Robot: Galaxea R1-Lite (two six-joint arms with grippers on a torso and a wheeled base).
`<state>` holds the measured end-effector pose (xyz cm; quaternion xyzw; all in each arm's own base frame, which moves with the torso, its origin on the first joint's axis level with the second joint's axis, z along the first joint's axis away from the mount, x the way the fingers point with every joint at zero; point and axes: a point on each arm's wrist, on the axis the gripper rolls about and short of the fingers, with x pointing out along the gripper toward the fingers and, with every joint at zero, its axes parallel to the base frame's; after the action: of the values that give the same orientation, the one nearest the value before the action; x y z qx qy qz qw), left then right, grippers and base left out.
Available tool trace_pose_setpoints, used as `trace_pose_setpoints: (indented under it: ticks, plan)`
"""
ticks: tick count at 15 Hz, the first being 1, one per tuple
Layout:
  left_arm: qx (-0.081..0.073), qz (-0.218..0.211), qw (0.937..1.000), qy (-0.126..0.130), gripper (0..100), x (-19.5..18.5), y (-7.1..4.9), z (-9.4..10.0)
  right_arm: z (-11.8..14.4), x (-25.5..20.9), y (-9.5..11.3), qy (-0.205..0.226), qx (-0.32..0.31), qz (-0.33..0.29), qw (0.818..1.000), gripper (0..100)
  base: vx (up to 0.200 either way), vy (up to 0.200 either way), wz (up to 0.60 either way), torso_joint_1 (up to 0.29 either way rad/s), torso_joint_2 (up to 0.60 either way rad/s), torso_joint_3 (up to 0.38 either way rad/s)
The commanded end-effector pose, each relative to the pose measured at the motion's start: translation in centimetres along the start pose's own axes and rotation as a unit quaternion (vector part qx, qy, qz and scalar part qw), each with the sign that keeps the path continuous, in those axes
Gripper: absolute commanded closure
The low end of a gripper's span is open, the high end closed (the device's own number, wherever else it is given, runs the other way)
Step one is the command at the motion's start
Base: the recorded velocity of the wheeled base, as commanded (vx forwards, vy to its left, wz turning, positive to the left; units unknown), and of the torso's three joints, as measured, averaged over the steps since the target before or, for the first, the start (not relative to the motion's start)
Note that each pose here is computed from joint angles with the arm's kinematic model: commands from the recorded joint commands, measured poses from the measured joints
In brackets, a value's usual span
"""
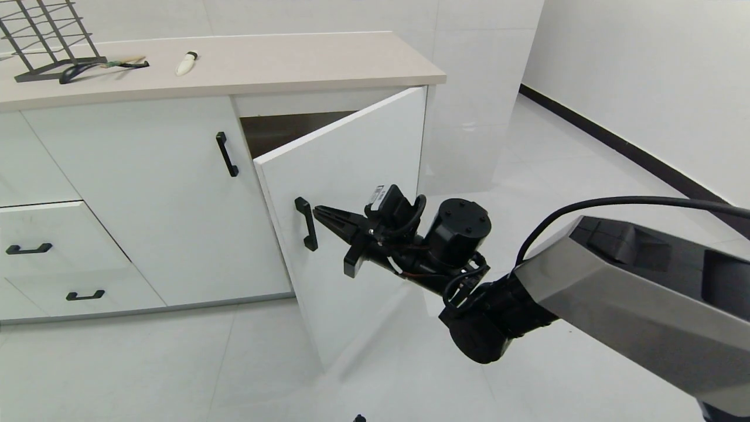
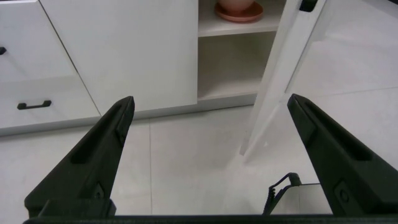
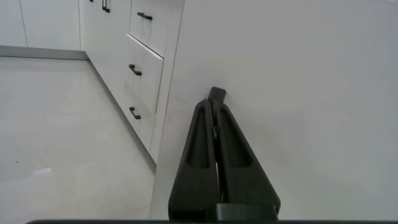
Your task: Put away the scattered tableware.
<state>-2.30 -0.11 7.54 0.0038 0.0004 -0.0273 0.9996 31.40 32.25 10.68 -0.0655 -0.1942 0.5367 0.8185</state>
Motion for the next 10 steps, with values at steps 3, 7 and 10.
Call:
trace_pose_setpoints:
  ticks: [3, 7, 10]
  plan:
    - [0.0, 0.0, 1.0, 0.001, 0, 0.0, 0.0, 0.0, 2.4, -2.0, 0.4, 0.012, 0.004, 0.004, 1.0, 100, 0.0, 0.0, 0.0, 0.0, 0.0, 0.0]
    - [0.0, 0.0, 1.0, 0.001, 0, 0.0, 0.0, 0.0, 5.9, -5.0, 1.0, 0.019, 0.004, 0.007, 1.0, 100, 0.0, 0.0, 0.0, 0.0, 0.0, 0.0]
    - [0.0, 0.0, 1.0, 0.001, 0, 0.0, 0.0, 0.0, 9.0, -7.7, 1.5, 0.016, 0.001, 0.007, 1.0, 100, 0.0, 0.0, 0.0, 0.0, 0.0, 0.0]
